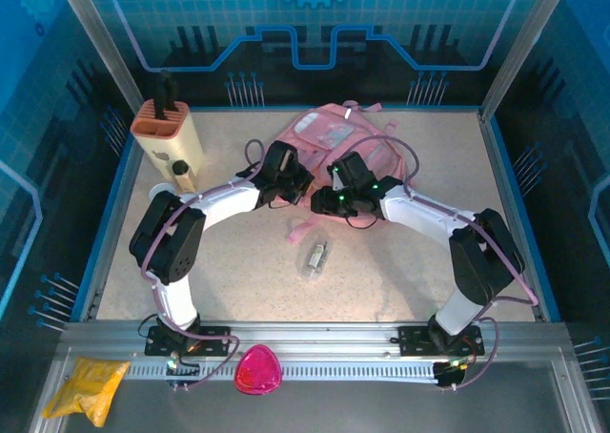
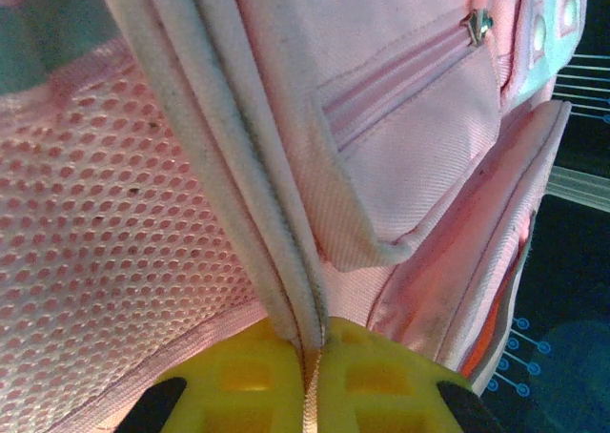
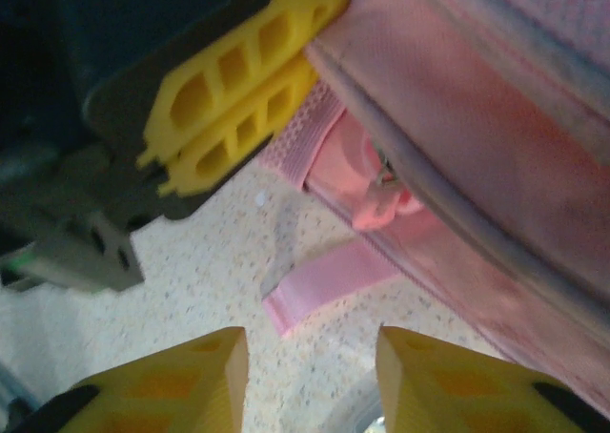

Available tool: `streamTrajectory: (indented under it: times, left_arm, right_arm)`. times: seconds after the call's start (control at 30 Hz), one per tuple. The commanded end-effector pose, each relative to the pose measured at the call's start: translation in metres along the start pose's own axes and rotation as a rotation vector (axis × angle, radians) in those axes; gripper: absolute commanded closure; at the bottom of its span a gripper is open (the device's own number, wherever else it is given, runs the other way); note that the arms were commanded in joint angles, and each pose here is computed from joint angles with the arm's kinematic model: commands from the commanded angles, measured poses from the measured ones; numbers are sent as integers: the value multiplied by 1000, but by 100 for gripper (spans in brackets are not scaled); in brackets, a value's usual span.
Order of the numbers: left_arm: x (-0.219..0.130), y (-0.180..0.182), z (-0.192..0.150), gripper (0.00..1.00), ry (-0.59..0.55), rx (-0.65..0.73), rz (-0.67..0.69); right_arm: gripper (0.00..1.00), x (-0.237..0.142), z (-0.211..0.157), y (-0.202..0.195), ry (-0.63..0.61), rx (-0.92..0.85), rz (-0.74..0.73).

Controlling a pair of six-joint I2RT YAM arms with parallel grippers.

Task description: Pack the student bag

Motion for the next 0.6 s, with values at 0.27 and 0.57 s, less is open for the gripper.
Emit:
streamTrajectory:
  times: [0.27, 0.57]
  left_arm:
    - [-27, -41, -15, 100, 25, 9, -157]
    - [-30, -42, -18, 100, 30, 18, -170]
  right_arm:
    - [70, 28, 21, -6, -237, 19, -127]
    - [73, 43, 31, -19, -285, -12, -234]
Point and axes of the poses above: each hand's point on the last joint's axis, 136 mm out from that joint toward the fingers, its own x axis out along the fingers, its own y axis along the line the jaws close on, z = x × y, the point moved 3 cm from there along -x, back along the fingers, and after that the axes turned 12 degrees about x, right-handed, at the moved point
